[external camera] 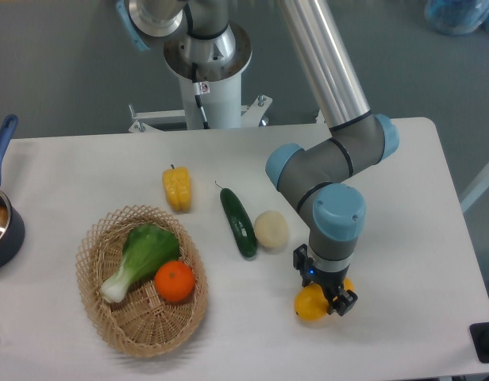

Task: Pick up the mango from the table
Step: 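Lower the gripper around the mango and close the fingers on it, then lift the grasped mango up off the table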

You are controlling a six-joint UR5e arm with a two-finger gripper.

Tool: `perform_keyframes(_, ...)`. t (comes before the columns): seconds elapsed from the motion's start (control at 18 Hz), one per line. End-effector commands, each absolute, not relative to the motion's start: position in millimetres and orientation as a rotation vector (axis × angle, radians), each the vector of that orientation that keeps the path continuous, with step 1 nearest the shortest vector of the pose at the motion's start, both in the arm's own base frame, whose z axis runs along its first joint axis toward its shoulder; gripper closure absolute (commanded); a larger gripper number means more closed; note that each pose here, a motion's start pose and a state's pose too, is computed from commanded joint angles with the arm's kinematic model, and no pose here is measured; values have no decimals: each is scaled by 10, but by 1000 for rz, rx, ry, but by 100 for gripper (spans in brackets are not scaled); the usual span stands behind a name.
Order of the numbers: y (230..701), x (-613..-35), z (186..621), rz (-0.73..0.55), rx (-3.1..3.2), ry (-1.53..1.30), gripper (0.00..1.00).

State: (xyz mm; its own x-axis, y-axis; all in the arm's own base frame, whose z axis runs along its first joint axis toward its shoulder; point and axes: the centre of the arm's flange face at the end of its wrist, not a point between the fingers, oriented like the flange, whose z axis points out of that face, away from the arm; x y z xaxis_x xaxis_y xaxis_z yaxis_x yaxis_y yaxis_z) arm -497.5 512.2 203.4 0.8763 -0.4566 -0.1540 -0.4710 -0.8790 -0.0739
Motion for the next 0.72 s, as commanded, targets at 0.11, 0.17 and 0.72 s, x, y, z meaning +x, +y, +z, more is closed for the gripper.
perform_keyframes(0.11,5143,-5002,2087,215,-2931,727,81)
perform_keyframes(0.17,5151,-5011,2129,224,-2926,725,81)
perform_keyframes(0.72,5317,-4535,3819,168,-2526,317,81)
